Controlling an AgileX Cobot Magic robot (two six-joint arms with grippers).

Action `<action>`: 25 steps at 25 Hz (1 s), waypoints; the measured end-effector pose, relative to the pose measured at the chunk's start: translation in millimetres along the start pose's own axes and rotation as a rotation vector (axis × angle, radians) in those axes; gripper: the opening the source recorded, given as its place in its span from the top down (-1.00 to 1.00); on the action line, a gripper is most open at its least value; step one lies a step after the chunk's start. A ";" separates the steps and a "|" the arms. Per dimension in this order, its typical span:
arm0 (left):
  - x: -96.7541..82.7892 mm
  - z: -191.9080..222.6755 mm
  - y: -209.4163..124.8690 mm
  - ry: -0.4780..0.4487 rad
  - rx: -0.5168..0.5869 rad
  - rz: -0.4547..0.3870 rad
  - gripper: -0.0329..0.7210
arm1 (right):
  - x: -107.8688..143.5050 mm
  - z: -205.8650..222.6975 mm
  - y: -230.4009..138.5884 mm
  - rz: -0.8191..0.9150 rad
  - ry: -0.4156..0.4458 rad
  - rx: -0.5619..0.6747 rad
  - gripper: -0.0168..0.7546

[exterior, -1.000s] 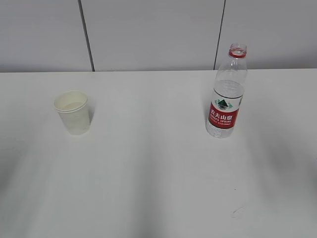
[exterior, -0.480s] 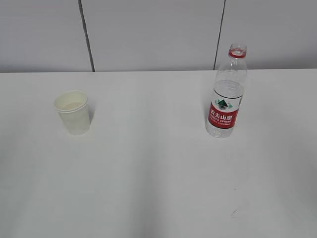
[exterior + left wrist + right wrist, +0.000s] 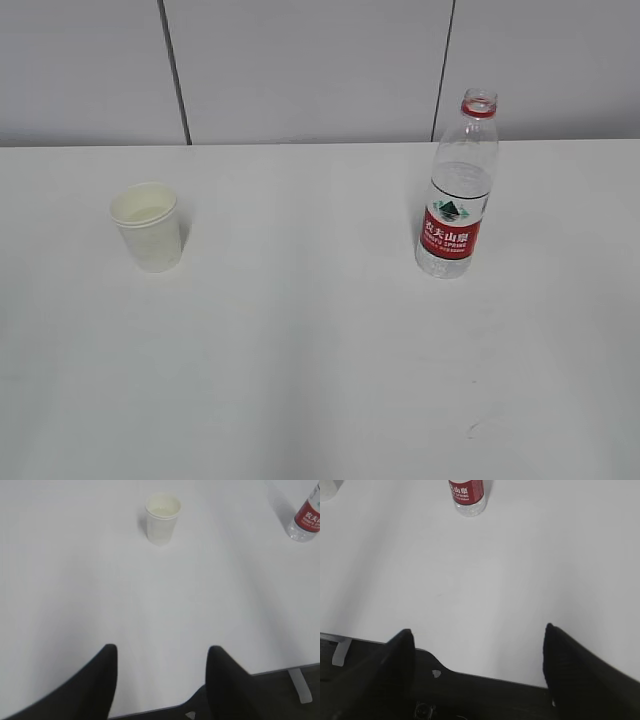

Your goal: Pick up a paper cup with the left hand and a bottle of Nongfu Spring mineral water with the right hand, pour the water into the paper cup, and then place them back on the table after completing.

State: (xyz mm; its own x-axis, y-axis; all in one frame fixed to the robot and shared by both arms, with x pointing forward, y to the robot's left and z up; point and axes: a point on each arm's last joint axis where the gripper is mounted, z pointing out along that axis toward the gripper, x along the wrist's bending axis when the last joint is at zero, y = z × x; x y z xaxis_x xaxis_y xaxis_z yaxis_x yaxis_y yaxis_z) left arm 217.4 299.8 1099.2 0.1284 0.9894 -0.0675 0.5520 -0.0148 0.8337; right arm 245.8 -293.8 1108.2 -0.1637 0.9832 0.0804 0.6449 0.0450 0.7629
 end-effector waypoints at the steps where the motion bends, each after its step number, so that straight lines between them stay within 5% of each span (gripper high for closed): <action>1: 0.0 -2.1 -1.8 -0.001 -0.012 0.003 -0.05 | -0.6 0.5 -8.5 0.000 0.001 -0.010 -0.57; 10: -7.8 9.6 -25.4 -0.105 -0.027 0.092 -0.05 | -5.0 11.8 -61.0 -0.050 0.006 -0.113 -0.56; 25: -6.4 31.9 -32.0 -0.106 -0.095 0.094 -0.03 | -5.8 27.5 -62.3 -0.102 0.001 -0.137 -0.57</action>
State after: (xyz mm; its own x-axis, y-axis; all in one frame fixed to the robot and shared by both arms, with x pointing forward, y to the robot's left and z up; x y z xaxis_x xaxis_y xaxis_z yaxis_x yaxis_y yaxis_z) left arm 225.2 289.3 1055.4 0.2646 0.9636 -0.0395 0.4537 -0.0882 0.8868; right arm 227.0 -297.5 1042.5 -0.2240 0.9746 -0.0008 0.5174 0.1196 0.8473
